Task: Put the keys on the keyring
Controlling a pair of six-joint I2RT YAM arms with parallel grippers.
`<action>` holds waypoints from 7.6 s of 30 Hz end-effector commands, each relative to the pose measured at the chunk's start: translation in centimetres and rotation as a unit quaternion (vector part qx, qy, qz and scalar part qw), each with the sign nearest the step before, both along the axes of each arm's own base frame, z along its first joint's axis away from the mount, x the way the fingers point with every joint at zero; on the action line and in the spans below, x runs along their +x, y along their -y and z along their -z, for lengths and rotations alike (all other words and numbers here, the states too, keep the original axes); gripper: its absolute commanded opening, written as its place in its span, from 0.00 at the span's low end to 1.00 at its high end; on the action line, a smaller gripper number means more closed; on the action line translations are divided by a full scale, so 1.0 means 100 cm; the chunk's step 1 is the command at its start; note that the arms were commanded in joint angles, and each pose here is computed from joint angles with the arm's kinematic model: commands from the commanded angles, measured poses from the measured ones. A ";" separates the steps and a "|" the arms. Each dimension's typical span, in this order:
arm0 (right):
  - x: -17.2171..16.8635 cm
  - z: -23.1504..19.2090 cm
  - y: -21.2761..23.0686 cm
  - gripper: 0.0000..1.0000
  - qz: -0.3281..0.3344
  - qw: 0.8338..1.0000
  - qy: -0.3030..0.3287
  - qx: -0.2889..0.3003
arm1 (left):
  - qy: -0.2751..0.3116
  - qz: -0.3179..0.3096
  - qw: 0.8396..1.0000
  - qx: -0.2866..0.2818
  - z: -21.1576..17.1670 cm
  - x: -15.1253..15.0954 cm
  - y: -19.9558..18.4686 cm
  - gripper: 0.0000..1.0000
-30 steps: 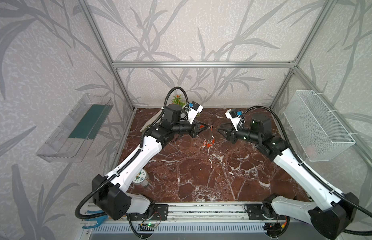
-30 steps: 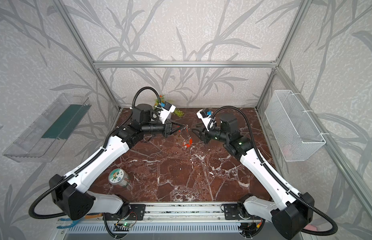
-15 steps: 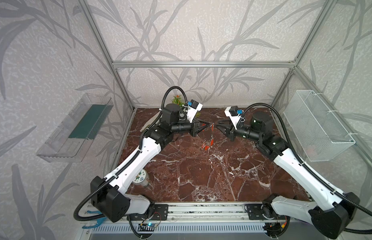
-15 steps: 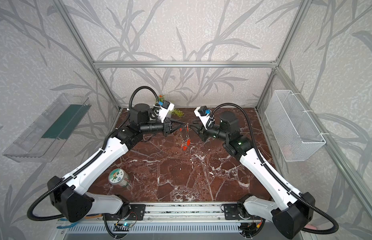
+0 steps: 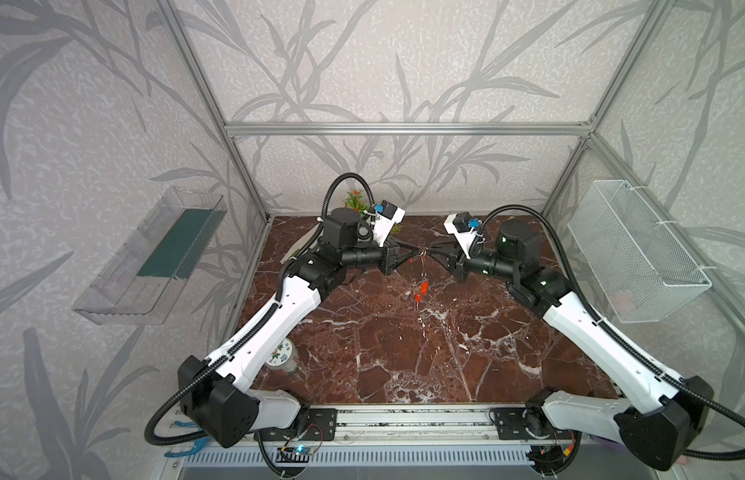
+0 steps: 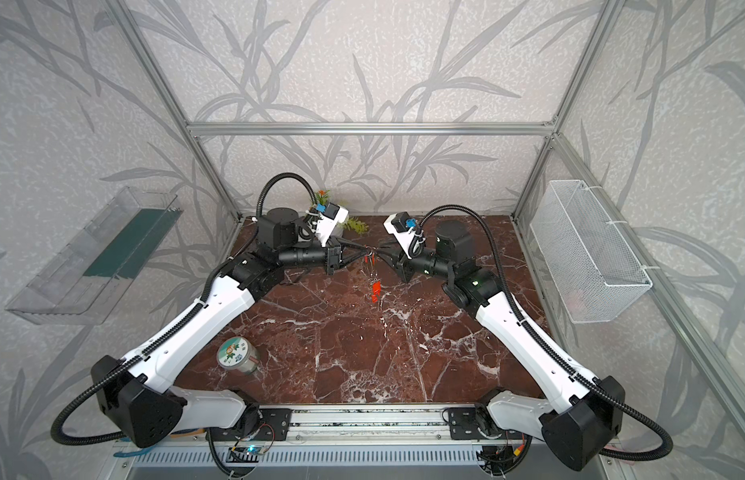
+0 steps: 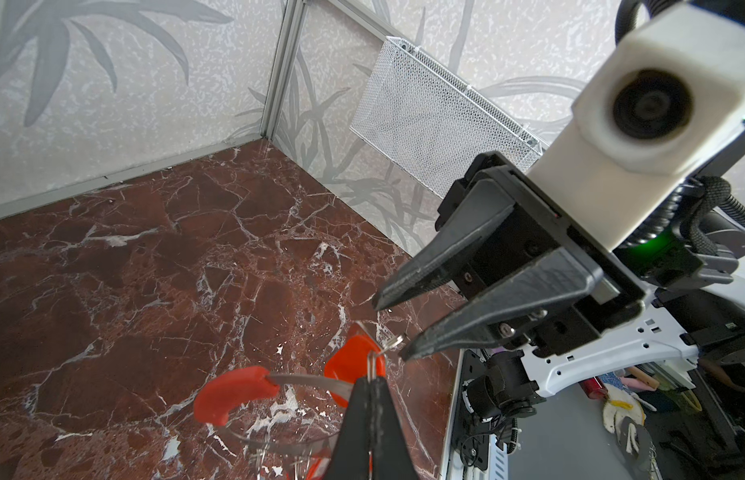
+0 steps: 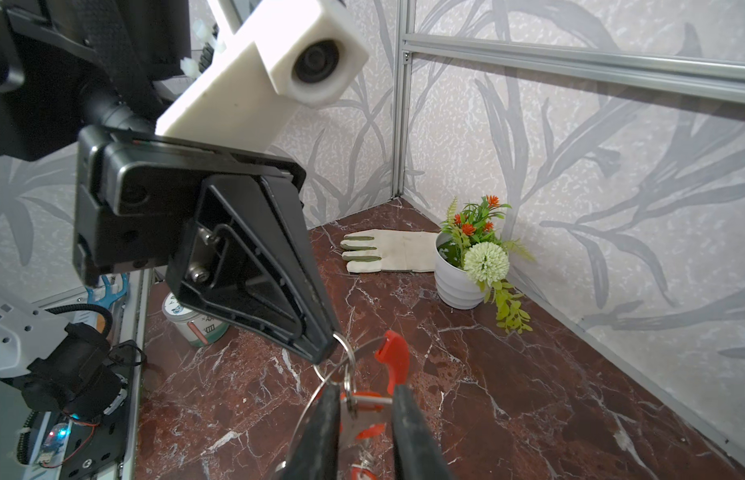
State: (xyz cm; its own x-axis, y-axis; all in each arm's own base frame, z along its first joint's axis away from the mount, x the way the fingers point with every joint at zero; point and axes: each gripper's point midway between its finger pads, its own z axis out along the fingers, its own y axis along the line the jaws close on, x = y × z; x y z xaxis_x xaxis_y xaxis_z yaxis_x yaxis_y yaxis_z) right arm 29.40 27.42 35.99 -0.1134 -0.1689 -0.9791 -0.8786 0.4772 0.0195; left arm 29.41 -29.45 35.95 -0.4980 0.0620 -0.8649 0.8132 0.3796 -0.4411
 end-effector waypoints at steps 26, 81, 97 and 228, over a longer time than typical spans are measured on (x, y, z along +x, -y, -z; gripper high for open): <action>-0.030 0.017 -0.028 0.00 -0.036 0.999 -0.020 -0.010 | 0.047 -0.040 0.993 -0.099 -0.046 0.002 -0.004 0.00; 0.015 -0.019 -0.011 0.07 -0.071 0.955 -0.179 0.227 | 0.022 -0.043 0.988 -0.144 -0.048 0.016 0.003 0.00; 0.011 -0.009 -0.005 0.00 -0.077 0.965 -0.180 0.173 | -0.002 -0.035 0.995 -0.098 -0.027 0.011 -0.003 0.13; 0.009 -0.030 0.001 0.36 -0.137 0.941 -0.182 0.250 | 0.066 -0.006 0.993 -0.100 -0.050 -0.007 -0.001 0.00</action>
State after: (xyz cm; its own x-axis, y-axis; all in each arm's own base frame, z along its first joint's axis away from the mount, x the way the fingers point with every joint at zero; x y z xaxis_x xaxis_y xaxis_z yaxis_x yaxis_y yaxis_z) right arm 31.56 26.98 37.76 -0.4770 0.2468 -0.8436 -0.8341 0.1754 0.5229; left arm 29.49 -29.68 39.25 -0.4274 -0.0986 -0.8986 0.8406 0.3224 -0.4352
